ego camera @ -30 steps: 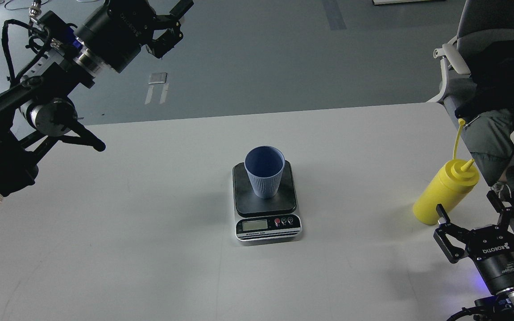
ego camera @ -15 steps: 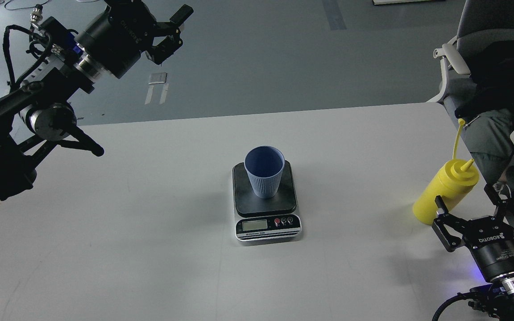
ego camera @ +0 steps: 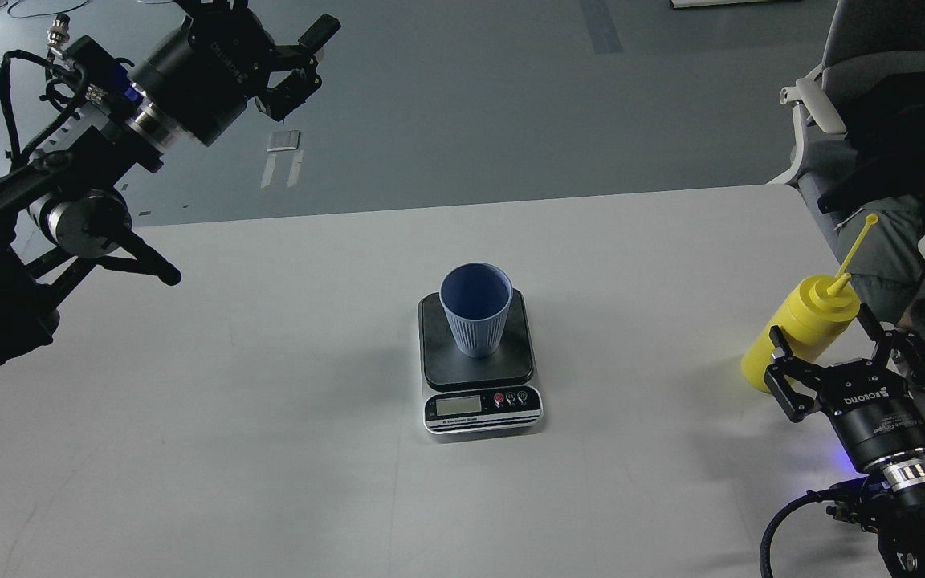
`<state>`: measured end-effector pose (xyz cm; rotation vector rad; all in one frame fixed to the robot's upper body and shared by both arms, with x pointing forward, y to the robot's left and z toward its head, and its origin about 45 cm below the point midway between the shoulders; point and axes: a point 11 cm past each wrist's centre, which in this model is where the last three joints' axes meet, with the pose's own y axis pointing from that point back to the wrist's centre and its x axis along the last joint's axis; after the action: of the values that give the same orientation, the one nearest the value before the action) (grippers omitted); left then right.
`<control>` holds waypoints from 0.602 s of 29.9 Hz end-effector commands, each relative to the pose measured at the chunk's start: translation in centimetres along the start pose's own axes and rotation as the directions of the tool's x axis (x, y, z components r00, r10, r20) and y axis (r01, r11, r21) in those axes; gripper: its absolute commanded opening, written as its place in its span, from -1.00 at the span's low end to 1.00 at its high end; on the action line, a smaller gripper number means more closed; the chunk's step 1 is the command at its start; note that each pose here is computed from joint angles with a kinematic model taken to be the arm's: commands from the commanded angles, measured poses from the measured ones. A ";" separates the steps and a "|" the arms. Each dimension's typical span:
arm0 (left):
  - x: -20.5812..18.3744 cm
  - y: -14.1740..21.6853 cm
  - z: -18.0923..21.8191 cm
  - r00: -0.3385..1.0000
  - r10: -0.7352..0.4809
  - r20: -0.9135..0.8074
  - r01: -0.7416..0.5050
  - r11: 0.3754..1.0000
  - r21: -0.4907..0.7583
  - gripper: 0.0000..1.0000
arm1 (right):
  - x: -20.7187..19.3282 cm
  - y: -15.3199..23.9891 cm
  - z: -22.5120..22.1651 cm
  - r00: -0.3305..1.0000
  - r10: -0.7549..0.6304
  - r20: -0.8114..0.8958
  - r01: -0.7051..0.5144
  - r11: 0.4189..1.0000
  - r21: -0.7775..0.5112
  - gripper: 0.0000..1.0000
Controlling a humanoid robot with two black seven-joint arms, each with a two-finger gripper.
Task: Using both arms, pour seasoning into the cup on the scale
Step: 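Move the right gripper to the yellow bottle and grasp it, then lift the yellow bottle with the right gripper and tilt it over the cup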
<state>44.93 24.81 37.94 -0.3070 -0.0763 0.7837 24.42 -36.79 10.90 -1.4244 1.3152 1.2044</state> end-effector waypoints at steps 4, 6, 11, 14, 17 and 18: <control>-0.1 -0.1 0.0 1.000 -0.003 -0.003 0.003 1.000 0.000 0.97 | 0.6 -0.6 0.1 1.000 0.019 -0.005 -0.019 1.000 -0.009 1.00; -0.1 -0.1 0.1 1.000 -0.003 0.001 0.003 1.000 -0.001 0.96 | 0.9 -1.0 0.2 0.999 0.030 -0.022 -0.031 0.999 -0.020 1.00; -0.1 0.0 0.0 1.000 -0.003 0.001 0.003 1.000 0.002 0.97 | 1.5 -1.4 0.5 0.996 0.058 -0.062 -0.059 0.998 -0.022 1.00; -0.2 0.0 -0.1 1.000 -0.005 0.000 0.005 1.000 0.003 0.97 | 1.5 -1.4 0.1 0.993 0.068 -0.101 -0.067 0.998 0.012 0.83; -0.1 0.0 -0.1 1.000 -0.004 0.001 0.004 1.000 0.005 0.97 | 1.2 -1.5 -0.2 0.988 0.067 -0.137 -0.063 0.998 0.031 0.19; -0.1 0.0 -0.1 1.000 -0.004 0.001 0.004 1.000 0.005 0.96 | 1.2 -1.4 -0.3 0.985 0.072 -0.155 -0.066 0.997 0.048 -0.48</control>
<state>44.86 24.68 37.92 -0.3031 -0.0766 0.7795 25.87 -36.91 9.49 -1.4709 1.4616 1.1644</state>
